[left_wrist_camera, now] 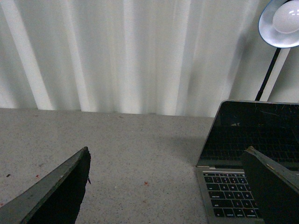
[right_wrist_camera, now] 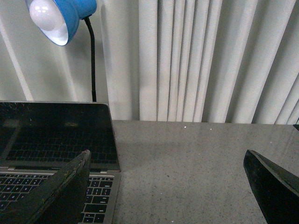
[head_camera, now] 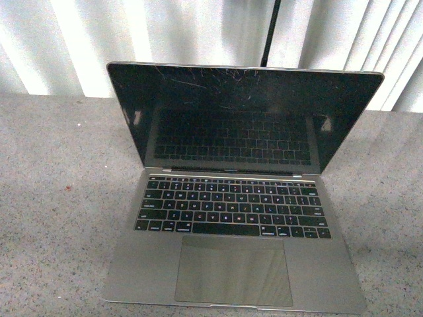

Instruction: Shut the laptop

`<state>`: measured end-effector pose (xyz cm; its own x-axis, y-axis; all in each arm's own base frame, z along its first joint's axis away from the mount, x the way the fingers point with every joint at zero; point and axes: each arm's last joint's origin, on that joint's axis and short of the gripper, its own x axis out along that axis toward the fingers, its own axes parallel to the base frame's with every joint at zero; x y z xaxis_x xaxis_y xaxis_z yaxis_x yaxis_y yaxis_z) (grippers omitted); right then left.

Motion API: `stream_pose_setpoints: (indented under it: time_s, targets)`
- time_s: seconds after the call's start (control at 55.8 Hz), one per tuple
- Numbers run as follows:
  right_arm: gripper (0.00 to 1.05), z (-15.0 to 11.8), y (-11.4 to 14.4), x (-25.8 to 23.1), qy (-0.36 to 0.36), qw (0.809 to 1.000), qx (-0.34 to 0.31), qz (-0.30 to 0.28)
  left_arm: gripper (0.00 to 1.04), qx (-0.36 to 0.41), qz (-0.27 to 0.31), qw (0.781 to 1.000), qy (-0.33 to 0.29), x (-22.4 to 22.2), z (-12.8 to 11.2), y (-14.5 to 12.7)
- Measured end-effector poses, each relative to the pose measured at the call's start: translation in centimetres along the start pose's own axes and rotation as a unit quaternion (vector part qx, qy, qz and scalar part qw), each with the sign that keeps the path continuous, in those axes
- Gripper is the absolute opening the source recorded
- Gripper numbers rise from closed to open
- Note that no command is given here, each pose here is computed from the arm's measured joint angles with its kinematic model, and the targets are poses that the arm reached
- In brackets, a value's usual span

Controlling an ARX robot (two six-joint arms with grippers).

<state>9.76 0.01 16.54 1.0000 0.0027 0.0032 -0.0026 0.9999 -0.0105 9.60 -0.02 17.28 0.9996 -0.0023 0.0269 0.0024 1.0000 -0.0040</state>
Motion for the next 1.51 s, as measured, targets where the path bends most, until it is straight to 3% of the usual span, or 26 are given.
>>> stream_pose_setpoints:
  time_s: [0.843, 0.914, 0.968, 1.058, 1.201, 1.38, 1.506]
  targets:
    - [0.97, 0.0, 0.0, 0.0, 0.000, 1.000, 0.000, 0.000, 0.98, -0.016, 0.010, 1.000, 0.009, 0.1, -0.1, 0.0]
    - [0.97, 0.2, 0.1, 0.3, 0.142, 0.988, 0.058, -0.022, 0.98, -0.094, -0.002, 0.995, 0.021, 1.1, 0.2, 0.4]
    - [0.97, 1.0, 0.2, 1.4, 0.176, 0.983, 0.061, -0.010, 0.98, -0.110, -0.031, 0.993, 0.000, 2.2, 1.3, 0.5]
    - [0.97, 2.4, 0.4, 2.9, 0.165, 0.985, 0.036, 0.021, 0.98, -0.105, -0.072, 0.991, -0.029, 3.7, 2.9, 0.3]
    - [0.97, 5.6, 0.2, 7.8, 0.113, 0.990, -0.057, 0.062, 0.98, -0.051, -0.175, 0.982, -0.048, 8.1, 5.2, -1.6]
    - [0.97, 6.0, 1.4, 14.3, 0.120, 0.977, -0.134, 0.113, 0.98, 0.000, -0.200, 0.980, 0.004, 14.7, 5.5, -3.9]
    - [0.97, 6.3, 2.7, 17.5, 0.120, 0.967, -0.166, 0.150, 0.98, 0.044, -0.173, 0.984, 0.018, 18.2, 5.3, -4.9]
